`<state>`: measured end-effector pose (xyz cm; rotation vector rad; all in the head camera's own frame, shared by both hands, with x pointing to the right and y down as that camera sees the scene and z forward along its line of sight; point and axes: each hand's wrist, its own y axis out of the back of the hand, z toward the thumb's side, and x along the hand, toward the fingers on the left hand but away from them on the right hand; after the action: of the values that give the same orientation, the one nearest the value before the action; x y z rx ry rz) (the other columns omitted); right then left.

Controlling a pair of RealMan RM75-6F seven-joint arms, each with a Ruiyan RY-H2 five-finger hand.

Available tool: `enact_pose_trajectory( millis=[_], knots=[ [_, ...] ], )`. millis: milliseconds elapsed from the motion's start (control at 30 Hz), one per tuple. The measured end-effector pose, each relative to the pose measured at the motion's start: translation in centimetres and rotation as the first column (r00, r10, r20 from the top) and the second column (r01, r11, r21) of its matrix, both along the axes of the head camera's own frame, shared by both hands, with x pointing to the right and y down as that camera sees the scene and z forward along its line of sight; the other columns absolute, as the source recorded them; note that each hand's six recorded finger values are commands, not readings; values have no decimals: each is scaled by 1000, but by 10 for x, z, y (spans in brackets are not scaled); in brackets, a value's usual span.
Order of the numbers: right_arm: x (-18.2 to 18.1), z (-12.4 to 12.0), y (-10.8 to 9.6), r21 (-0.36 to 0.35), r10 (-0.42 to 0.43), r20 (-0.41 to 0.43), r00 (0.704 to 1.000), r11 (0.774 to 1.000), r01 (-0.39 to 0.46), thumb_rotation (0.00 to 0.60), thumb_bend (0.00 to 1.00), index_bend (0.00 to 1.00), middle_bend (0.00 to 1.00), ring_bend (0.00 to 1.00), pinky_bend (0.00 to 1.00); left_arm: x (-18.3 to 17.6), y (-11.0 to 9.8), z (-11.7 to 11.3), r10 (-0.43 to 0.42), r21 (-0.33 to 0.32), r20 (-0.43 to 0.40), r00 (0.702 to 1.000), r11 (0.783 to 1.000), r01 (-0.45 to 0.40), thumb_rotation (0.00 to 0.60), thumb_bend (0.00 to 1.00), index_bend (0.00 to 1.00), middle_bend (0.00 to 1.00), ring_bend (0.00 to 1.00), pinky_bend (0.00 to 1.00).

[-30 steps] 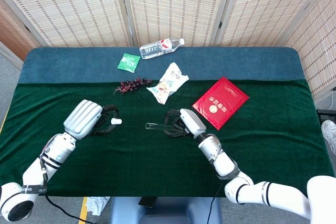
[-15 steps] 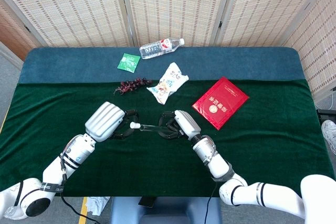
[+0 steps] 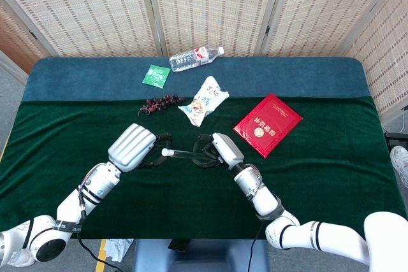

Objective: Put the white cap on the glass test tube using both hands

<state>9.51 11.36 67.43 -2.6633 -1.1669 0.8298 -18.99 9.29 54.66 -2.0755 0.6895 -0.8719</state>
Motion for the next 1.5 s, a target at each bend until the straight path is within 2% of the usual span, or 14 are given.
enact_pose_trajectory(
  millis=[467,967,1500],
  knots=[
    [-1,-1,-1,4,8,11,1000,1000,-8,600,457,758,992,1000,1000,4,0,-3,0,-17,-22,1000,1000,-1,600,450,588,949,837,854],
    [-2,-3,-1,15,32,54,998,999,-33,600,457,761,992,1000,1000,3,-1,2,-54,-101,-88,995,994,45,600,451,587,949,837,854],
    [-3,-5,-2,14,50,67,996,999,-51,600,457,770,992,1000,1000,2,-2,10,-56,-82,-77,995,995,50,600,449,574,949,835,854]
  ],
)
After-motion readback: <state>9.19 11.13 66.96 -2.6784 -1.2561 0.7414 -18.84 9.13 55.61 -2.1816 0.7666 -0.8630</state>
